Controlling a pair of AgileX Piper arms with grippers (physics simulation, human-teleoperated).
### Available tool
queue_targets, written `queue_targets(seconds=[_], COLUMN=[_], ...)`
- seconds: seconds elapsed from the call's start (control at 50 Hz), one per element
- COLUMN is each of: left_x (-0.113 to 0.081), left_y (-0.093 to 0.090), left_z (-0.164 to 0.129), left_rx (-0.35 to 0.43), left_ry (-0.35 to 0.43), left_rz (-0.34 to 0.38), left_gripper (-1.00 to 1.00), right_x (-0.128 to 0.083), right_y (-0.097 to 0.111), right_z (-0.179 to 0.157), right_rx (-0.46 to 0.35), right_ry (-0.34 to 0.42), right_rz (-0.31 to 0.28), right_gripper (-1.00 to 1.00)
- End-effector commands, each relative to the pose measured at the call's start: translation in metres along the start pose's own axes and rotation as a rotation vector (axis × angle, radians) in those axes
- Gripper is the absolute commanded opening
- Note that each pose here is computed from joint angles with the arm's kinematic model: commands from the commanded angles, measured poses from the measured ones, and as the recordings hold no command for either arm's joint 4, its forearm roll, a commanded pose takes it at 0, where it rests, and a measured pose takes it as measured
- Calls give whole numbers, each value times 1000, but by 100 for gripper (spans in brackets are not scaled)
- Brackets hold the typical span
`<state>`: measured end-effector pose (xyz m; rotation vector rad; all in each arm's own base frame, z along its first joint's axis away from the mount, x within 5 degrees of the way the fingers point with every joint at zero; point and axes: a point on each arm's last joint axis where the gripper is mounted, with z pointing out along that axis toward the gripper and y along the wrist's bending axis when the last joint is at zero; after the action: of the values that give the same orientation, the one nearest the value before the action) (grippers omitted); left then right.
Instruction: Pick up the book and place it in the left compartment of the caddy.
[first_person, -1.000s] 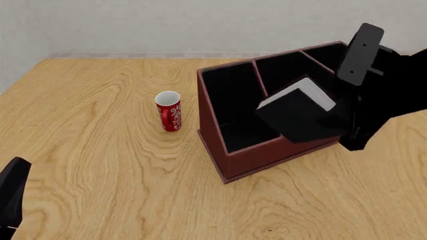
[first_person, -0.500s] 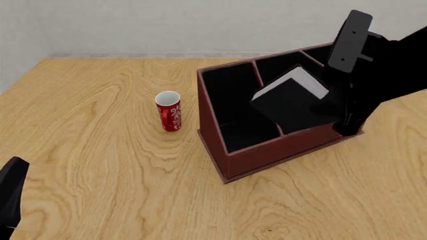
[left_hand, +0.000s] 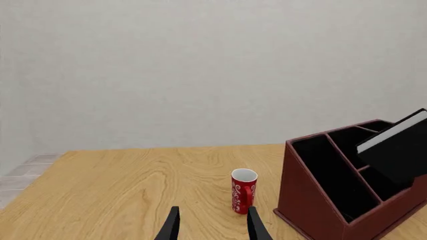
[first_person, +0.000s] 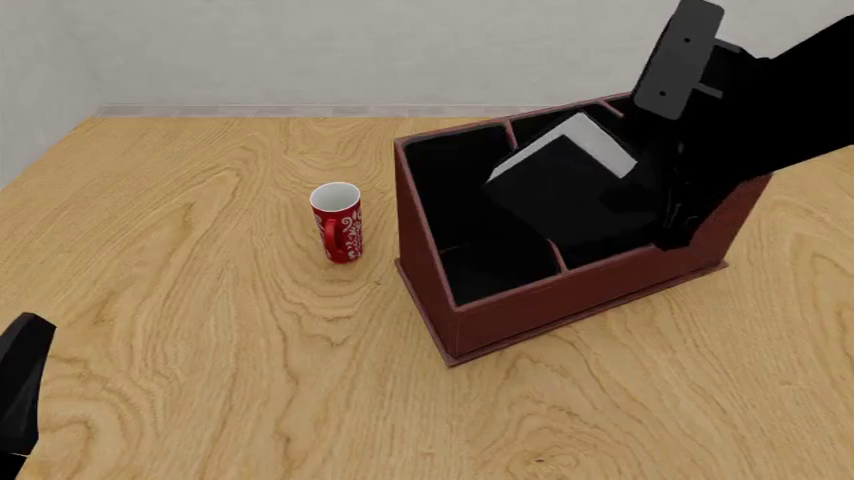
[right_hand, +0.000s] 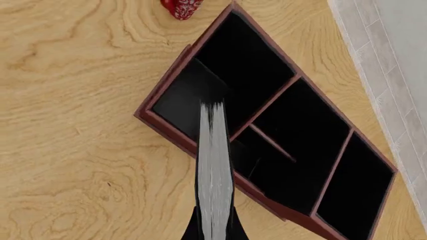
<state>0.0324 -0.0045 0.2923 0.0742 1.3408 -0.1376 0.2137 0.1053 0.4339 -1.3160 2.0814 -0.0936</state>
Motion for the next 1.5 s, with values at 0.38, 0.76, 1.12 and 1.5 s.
queue_targets(seconds=[0.38,0.76,1.12,1.5], left_x=[0,0,3,10], left_y=[0,0,0,1], left_z=[0,0,1,2], left_rx=[0,0,3,-22], left_ry=[0,0,7,6], left_rz=[0,0,-9,-30], left_gripper=[100,100,100,100], right_x=[-1,-1,5,-22], right_y=[0,0,-7,2], right_z=[-3,-3,19,38], right_rx=[2,2,-23,-76], right_ry=[-7,-7,60,53], right_rz=[-16,-16,49,132], right_gripper=[-100,-100,-100,-100])
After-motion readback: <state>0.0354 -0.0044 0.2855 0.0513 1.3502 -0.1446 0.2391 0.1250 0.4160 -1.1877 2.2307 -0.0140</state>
